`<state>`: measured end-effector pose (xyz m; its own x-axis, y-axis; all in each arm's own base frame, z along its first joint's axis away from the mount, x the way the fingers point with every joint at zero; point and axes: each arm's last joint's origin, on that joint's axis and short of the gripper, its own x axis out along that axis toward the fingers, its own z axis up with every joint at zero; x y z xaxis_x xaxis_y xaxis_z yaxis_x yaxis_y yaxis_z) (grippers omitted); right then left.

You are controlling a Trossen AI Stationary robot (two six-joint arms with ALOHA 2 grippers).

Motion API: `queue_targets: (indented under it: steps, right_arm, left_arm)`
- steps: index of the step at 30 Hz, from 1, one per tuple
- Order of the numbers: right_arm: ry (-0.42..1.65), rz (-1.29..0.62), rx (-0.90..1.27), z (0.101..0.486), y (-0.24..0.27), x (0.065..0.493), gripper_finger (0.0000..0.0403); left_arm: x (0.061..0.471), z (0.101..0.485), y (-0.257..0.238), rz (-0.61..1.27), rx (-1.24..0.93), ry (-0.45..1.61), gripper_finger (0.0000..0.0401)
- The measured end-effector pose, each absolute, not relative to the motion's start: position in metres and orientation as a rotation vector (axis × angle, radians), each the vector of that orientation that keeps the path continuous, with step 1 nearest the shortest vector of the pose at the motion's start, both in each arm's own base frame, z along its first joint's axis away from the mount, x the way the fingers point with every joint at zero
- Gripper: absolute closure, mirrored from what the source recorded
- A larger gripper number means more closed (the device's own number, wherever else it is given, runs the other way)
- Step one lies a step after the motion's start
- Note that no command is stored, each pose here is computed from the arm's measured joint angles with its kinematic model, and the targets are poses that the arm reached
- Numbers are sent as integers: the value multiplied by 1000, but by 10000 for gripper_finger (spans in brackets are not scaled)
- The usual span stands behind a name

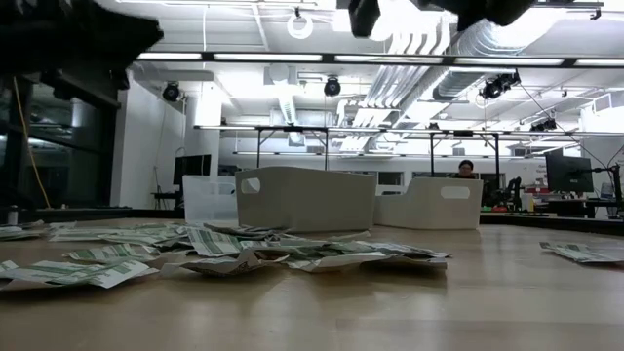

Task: Pick & Place First Aid Supplies
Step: Put the alcohol pad into the transparent bin

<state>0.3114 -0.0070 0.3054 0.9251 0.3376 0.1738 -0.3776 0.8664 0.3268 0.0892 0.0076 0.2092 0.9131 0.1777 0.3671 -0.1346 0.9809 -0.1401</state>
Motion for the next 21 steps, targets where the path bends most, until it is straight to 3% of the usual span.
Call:
queue_targets:
  steps: [9, 21]
  right_arm:
    - [-213, 433, 206, 350, -6, 318, 403]
    - [-269, 475, 74, 382, -8, 318, 403]
  left_arm:
    - [98, 227, 7, 86, -283, -462, 291]
    - [181, 320, 5, -72, -166, -331, 200]
